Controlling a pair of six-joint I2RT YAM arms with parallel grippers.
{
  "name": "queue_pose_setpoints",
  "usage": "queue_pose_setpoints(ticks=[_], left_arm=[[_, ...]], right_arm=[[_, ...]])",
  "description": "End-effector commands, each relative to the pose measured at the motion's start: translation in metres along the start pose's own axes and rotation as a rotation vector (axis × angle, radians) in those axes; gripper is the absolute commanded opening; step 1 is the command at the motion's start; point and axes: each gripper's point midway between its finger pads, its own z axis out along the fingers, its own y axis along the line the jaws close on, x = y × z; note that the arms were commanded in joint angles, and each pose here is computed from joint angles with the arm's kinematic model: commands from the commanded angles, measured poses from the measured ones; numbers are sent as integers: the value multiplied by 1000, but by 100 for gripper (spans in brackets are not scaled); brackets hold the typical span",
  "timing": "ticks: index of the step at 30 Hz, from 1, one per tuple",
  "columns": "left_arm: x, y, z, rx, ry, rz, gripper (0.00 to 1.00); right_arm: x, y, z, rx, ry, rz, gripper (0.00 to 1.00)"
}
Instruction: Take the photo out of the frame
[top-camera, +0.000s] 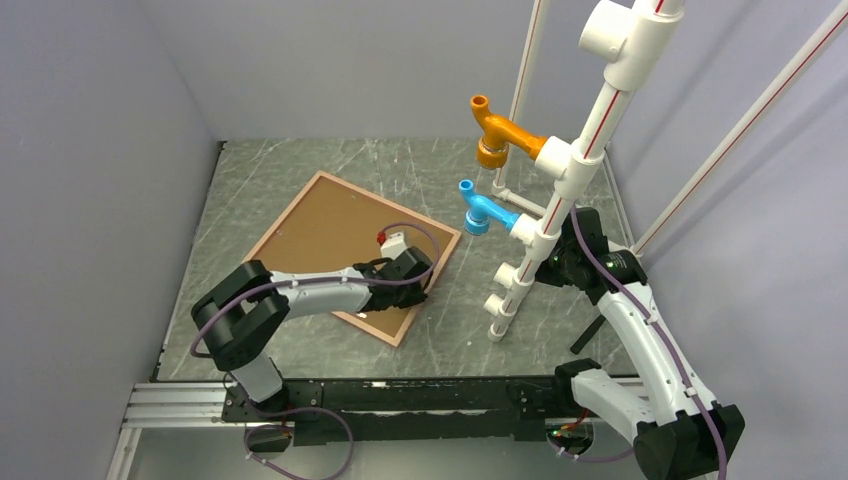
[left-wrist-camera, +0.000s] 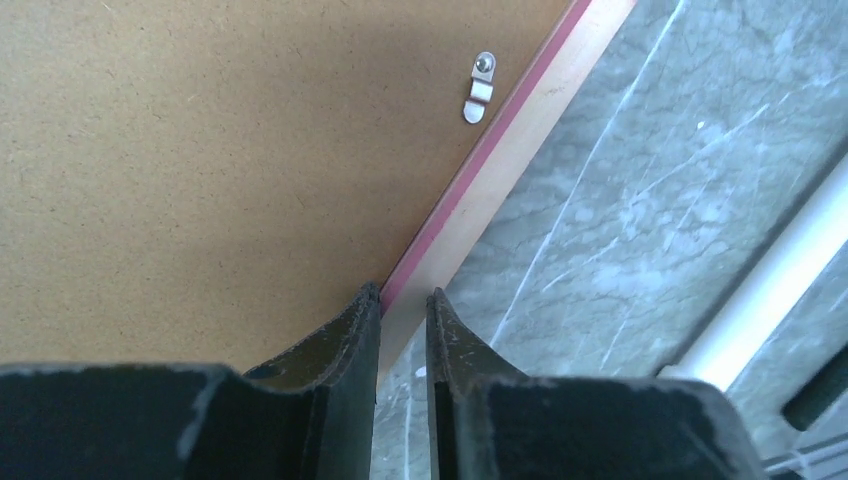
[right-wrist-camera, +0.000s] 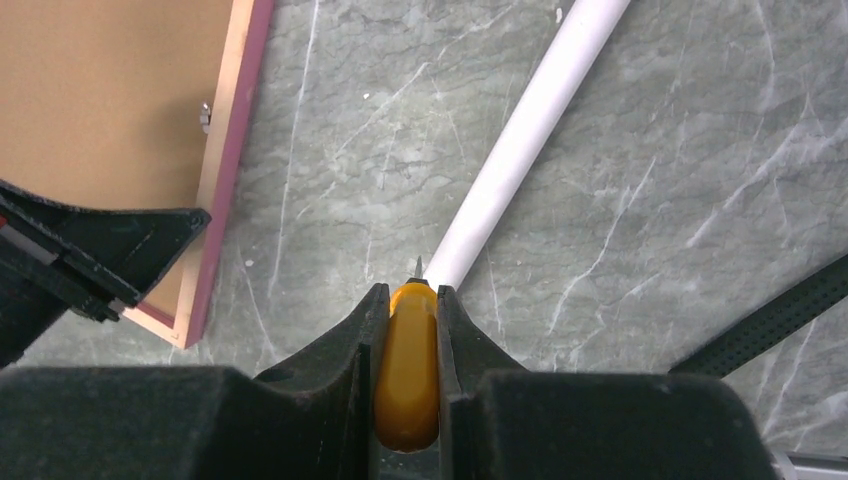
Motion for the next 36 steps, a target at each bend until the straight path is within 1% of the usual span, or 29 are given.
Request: queue_pose_setpoints(ticks=[1, 3, 4, 6, 8, 10, 11, 13, 14, 16, 18, 21, 22, 23, 24, 25, 27, 29, 31, 33, 34, 35, 36], left_arm=[[15, 77, 29, -275, 139, -28, 1], [-5, 46, 44, -209, 132, -76, 1], [-21, 23, 51, -157, 115, -105, 1], [-46, -7, 67, -63, 87, -163, 1], [-70, -30, 79, 1, 66, -223, 1], [-97, -44, 86, 39, 36, -267, 2], [-111, -50, 85, 65, 10, -282, 3], [-142, -64, 71, 152, -41, -281, 11], [-155, -67, 60, 182, -59, -257, 17], [-176, -62, 30, 200, -107, -172, 34], [-184, -51, -2, 217, -159, -61, 51], [-178, -26, -42, 281, -166, 94, 67], [-174, -12, -52, 278, -154, 134, 81], [-169, 7, -61, 254, -141, 162, 91], [-168, 27, -69, 231, -130, 189, 97], [-171, 48, -77, 204, -125, 202, 99], [-182, 95, -91, 128, -137, 199, 99], [-201, 145, -103, 39, -149, 156, 99], [-220, 192, -109, -21, -159, 85, 99], [-231, 237, -108, -105, -136, 2, 99], [-235, 256, -106, -113, -115, -56, 100], [-236, 266, -101, -79, -73, -112, 98], [-238, 280, -92, -69, -37, -156, 95]], right_arm=[[-11, 6, -3, -35, -53, 2, 0], [-12, 9, -5, -45, -60, 17, 0], [-13, 9, -6, -46, -69, 29, 0], [-17, 9, -9, -43, -94, 54, 0], [-23, 10, -11, -50, -135, 74, 0], [-25, 10, -11, -48, -146, 85, 0], [-26, 11, -11, -49, -146, 84, 0], [-28, 12, -12, -49, -146, 76, 0], [-29, 12, -13, -46, -143, 72, 0], [-33, 9, -15, -27, -158, 64, 0], [-35, 9, -17, -27, -169, 56, 0], [-34, 9, -16, -36, -175, 54, 0], [-33, 10, -14, -41, -170, 53, 0], [-32, 10, -12, -46, -165, 55, 0], [-31, 10, -10, -47, -163, 56, 0], [-28, 14, -8, -68, -150, 54, 0], [-26, 18, -6, -93, -135, 54, 0], [-25, 21, -4, -110, -132, 48, 0], [-24, 22, -2, -119, -128, 40, 0], [-24, 25, -3, -134, -118, 27, 0], [-23, 27, -4, -145, -114, 22, 0], [-24, 29, -7, -154, -117, 17, 0], [-24, 30, -8, -160, -120, 14, 0]])
